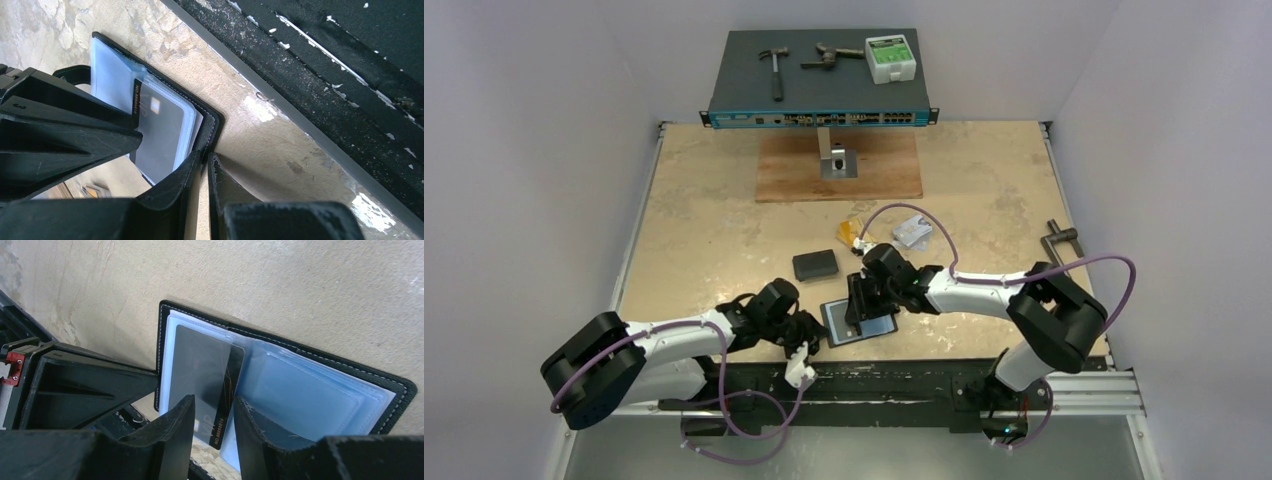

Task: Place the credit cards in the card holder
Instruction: Insert the credit card into the card holder, then reset both arms

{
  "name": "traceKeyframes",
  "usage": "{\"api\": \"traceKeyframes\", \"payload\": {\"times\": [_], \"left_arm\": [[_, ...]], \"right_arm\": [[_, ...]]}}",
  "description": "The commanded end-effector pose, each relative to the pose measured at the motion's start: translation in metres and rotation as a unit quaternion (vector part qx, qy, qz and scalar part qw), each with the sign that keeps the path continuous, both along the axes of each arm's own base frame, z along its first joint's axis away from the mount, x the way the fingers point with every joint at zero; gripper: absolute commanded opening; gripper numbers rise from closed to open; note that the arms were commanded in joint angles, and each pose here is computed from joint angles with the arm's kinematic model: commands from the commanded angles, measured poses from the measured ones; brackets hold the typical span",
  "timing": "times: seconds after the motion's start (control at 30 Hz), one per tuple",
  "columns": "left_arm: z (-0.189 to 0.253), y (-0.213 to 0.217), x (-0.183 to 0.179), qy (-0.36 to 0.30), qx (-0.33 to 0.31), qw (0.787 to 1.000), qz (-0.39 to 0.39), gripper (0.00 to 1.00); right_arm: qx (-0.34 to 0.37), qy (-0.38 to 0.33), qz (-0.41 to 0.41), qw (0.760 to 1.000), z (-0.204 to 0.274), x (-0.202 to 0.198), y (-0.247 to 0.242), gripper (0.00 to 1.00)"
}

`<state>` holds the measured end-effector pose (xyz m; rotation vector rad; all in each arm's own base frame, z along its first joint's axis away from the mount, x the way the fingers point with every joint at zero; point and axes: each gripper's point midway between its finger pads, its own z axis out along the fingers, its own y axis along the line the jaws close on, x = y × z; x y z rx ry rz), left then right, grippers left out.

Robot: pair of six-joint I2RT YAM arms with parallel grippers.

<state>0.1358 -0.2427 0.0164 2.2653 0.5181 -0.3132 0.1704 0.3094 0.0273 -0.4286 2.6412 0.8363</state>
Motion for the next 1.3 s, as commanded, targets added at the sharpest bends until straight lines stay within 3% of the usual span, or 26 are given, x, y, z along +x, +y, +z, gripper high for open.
{"api": "traceKeyframes", "payload": {"times": [0.0,0.43,0.7,0.97,1.13,1.27], "left_arm": [[-0.001,-0.001,-0.006,0.011,-0.005,1.000,-0.002,0.10],[0.000,-0.001,-0.006,0.010,-0.008,1.000,0.000,0.10],[0.001,0.002,-0.004,0.004,-0.004,1.000,0.009,0.09],[0.003,0.004,-0.002,-0.003,-0.003,1.000,0.013,0.09],[0.013,0.002,0.007,-0.002,-0.008,0.999,0.044,0.10],[0.029,0.002,0.019,0.011,-0.008,0.995,0.095,0.21]], "right_arm": [[0.008,-0.011,0.016,1.000,0.007,0.001,0.014,0.34],[0.010,-0.022,0.048,0.999,0.020,-0.011,0.027,0.33],[0.011,-0.041,0.013,0.999,0.036,0.002,0.015,0.48],[0.005,-0.069,-0.012,0.998,0.048,0.028,0.016,0.46],[0.004,-0.101,-0.069,0.992,0.071,0.075,-0.012,0.48],[-0.010,-0.139,-0.127,0.982,0.093,0.114,-0.047,0.58]]}}
